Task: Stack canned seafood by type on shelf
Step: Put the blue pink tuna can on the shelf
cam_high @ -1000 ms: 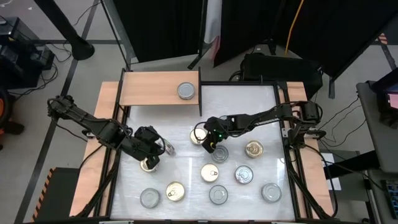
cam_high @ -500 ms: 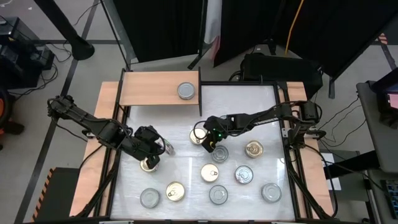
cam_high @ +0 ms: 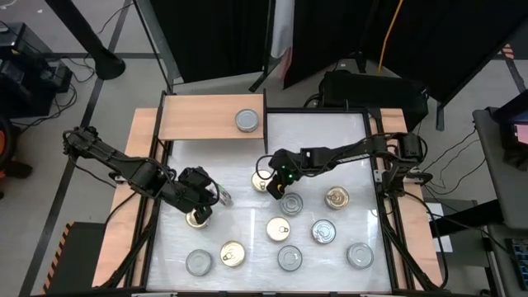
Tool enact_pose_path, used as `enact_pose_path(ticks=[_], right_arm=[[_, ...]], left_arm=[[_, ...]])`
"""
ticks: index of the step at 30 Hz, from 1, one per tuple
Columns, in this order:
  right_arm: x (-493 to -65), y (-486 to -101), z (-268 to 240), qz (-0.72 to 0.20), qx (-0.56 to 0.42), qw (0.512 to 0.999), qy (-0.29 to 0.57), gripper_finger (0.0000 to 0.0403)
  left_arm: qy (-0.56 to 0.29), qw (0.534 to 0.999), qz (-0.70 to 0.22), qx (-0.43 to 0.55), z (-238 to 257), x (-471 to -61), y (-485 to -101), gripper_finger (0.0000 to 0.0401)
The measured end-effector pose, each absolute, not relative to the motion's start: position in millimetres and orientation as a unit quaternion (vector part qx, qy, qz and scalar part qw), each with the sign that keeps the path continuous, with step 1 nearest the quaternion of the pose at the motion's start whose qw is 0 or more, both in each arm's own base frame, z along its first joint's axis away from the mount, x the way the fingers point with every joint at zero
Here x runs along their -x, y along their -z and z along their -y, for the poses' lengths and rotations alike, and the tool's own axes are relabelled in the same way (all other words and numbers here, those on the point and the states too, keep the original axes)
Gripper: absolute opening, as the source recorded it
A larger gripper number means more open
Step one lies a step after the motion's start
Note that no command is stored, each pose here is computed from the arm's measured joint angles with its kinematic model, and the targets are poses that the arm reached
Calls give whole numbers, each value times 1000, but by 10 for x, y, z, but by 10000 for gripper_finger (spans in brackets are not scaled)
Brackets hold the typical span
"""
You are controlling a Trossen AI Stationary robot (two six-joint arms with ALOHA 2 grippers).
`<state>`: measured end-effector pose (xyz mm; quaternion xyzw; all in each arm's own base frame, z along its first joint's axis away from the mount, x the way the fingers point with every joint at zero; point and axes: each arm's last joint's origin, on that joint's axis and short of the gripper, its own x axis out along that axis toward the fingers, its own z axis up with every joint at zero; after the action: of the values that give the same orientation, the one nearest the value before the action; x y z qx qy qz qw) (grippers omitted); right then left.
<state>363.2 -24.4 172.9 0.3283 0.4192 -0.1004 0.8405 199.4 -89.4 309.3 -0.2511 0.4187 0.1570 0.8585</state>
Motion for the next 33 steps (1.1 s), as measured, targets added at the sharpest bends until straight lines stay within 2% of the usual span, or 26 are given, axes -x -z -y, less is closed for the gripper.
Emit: enact_pose_path(ticks=[11,23,33], right_arm=[[-3636,-1611,240,-444,-306,835,109,0],[-3627,-1700,227,-428,-342,830,100,0],[-3635,-1707,247,-416,-328,839,122,0]], left_arm=[[-157,858,-419,251,894,-1994,-3092,89],[-158,860,-418,248,893,-1994,-3092,89],[-162,861,-416,244,888,-1993,-3091,89]])
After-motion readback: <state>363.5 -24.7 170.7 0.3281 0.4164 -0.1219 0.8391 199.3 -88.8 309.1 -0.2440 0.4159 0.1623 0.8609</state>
